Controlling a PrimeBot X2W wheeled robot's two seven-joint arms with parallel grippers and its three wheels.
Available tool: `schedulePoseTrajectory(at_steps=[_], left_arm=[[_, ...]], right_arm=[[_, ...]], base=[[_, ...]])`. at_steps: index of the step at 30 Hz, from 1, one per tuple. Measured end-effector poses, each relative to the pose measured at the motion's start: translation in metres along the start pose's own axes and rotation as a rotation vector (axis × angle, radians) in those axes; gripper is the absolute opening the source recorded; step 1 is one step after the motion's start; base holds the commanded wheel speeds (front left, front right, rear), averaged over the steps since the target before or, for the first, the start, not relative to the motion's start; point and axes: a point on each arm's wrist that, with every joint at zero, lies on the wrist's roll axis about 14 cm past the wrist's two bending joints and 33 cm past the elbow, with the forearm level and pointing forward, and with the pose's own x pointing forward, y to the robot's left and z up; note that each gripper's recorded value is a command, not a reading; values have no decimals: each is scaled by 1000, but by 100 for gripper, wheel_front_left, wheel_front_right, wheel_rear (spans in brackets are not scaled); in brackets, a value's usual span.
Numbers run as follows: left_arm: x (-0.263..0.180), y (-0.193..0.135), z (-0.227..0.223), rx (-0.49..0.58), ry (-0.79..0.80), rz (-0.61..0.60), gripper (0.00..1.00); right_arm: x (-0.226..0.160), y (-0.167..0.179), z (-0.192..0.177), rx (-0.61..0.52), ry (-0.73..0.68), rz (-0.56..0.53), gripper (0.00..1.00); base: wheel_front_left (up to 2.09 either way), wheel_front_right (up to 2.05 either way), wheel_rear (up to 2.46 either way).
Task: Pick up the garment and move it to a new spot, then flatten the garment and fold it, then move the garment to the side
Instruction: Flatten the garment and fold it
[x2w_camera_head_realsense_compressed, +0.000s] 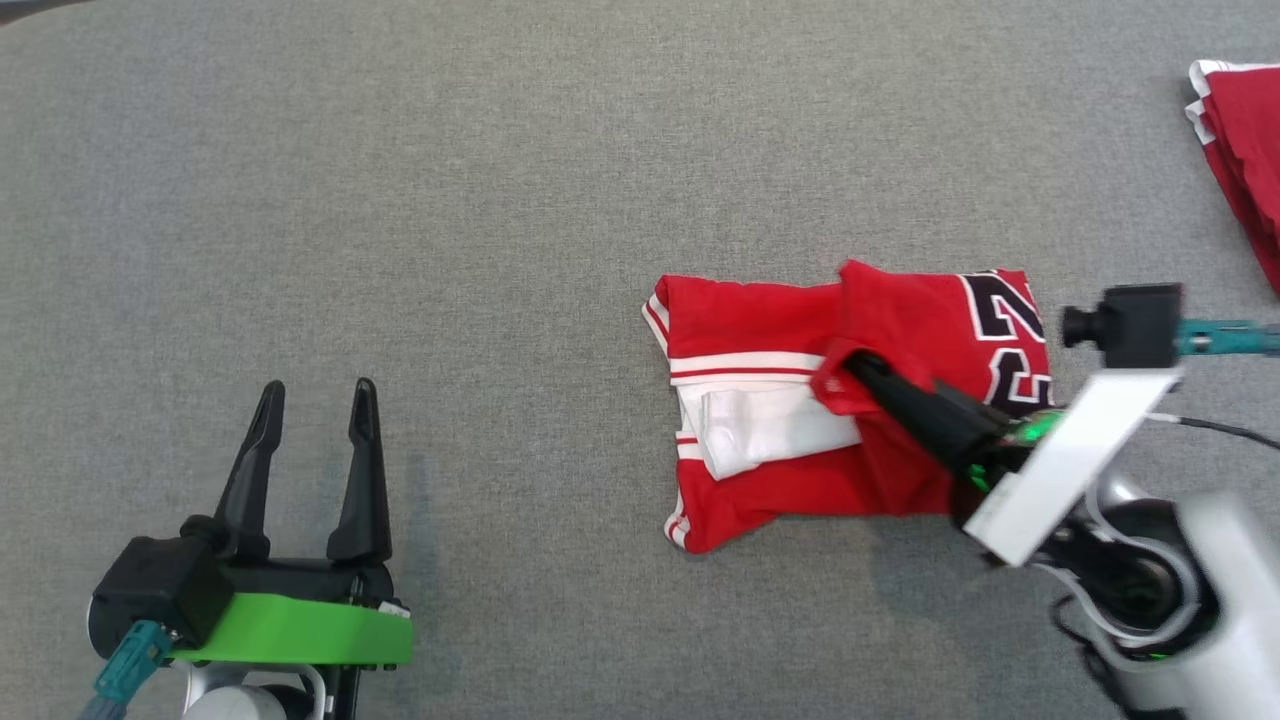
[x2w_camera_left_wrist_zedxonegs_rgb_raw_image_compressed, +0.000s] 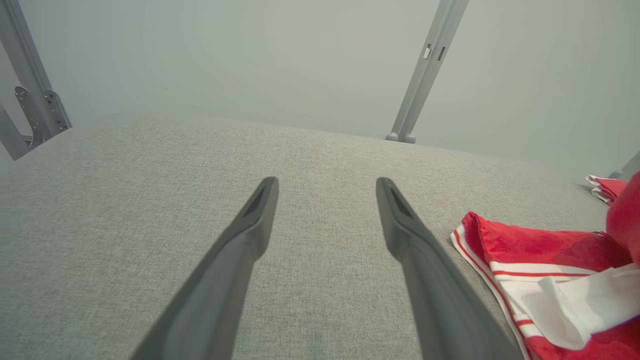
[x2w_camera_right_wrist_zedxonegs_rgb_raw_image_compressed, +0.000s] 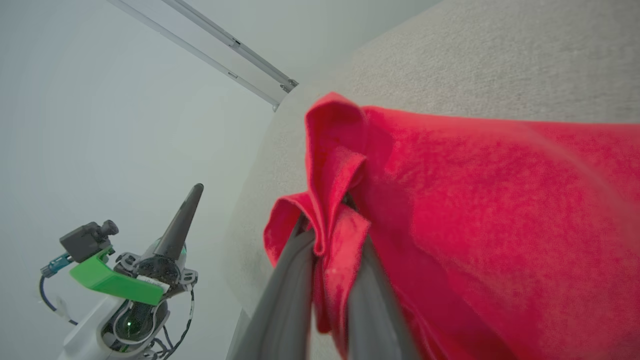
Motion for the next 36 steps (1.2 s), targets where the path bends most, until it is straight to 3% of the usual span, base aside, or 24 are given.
schedulePoseTrajectory(at_steps=[8,13,17,20,21,22,23,24,32,36], left_arm=[[2,-5,-13,-13,37,-16,100],[4,-4,-16,-15,49,-13,100],[7,1,-16,-10,51,-4,100],[9,1,-16,6,47,-10,100],[9,-1,-16,3,45,-12,100],[8,-2,-16,0,43,-13,100],[9,-2,-16,-1,42,-13,100],[9,-2,-16,-1,41,-13,100],[9,-4,-13,-1,31,-17,100],[11,-11,-6,-7,11,-32,100]], right_arm=[[76,39,-39,14,-58,30,0],[88,29,-60,-55,-9,-12,0],[92,22,-55,-98,-33,-36,0],[92,16,-52,-119,-44,-56,6],[92,16,-54,-132,-35,-60,11],[93,16,-55,-156,-25,-61,29],[94,17,-56,-181,-18,-61,85],[94,18,-56,-210,-13,-63,100],[92,48,-43,-408,-22,-15,100],[76,65,-12,-453,-113,-9,100]], base=[[0,0,0],[0,0,0],[0,0,0],[0,0,0],[0,0,0],[0,0,0],[0,0,0],[0,0,0],[0,0,0],[0,0,0]])
